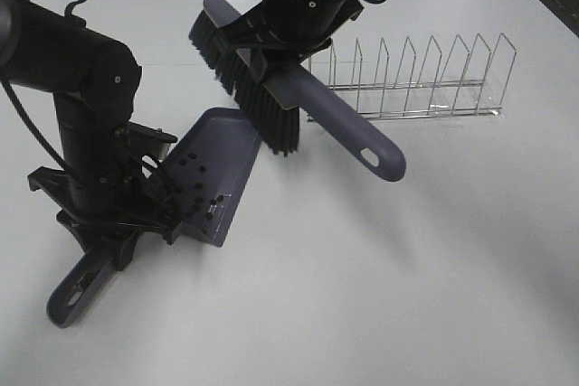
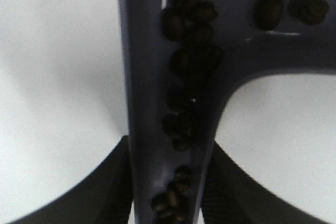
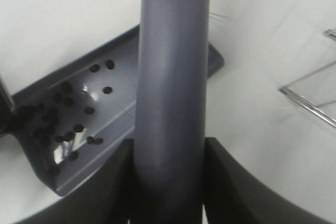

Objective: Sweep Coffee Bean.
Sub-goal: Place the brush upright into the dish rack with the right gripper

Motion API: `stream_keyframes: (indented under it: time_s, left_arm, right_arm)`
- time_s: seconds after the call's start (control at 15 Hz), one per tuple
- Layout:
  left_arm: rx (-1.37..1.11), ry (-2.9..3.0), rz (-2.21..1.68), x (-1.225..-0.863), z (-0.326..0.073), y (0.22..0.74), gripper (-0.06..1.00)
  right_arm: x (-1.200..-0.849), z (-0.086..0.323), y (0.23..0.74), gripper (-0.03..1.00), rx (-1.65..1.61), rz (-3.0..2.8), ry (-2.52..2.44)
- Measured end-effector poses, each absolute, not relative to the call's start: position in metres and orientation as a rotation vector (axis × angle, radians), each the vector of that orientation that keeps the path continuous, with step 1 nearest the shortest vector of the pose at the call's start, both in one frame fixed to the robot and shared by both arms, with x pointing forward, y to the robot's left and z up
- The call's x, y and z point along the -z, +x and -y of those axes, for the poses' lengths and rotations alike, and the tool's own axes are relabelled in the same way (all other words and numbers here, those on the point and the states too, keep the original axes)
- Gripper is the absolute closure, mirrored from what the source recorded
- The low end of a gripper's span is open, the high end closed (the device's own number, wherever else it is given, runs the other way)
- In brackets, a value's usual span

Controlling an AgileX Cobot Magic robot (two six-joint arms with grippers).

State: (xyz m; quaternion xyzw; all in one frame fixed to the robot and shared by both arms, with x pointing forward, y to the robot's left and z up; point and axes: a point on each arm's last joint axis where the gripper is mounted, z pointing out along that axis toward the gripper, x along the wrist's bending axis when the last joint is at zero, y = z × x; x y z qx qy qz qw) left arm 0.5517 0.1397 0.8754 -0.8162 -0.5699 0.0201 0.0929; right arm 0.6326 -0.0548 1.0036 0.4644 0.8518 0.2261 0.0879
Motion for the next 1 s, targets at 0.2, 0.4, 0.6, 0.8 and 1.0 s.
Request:
stream_keyframes:
  time_s: [0.2,0.4,0.6,0.8,1.0]
  left_arm:
    - [-0.056,-2.389,1.738,-0.875,-0.140,0.552,0.62]
    - [-0.060,-2.317,1.837,-0.875,-0.144,0.554,0.62]
    - [-0.105,-2.271,1.912,-0.875,-0.150,0.556,0.62]
    - [-0.131,-2.255,1.941,-0.875,-0.150,0.556,0.62]
    - [-0.129,-2.212,1.998,-0.875,-0.149,0.557,0.62]
  right_arm:
    - [-1.013,0.069,0.629,0.66,-0.508,-2.491,1.397]
    - [-1.029,0.085,0.620,0.66,-0.330,-2.460,1.411]
    - [-1.048,0.099,0.601,0.66,-0.249,-2.450,1.451]
    - [-1.044,0.119,0.579,0.66,-0.206,-2.426,1.518]
    - [-1.030,0.161,0.573,0.66,-0.154,-2.344,1.683]
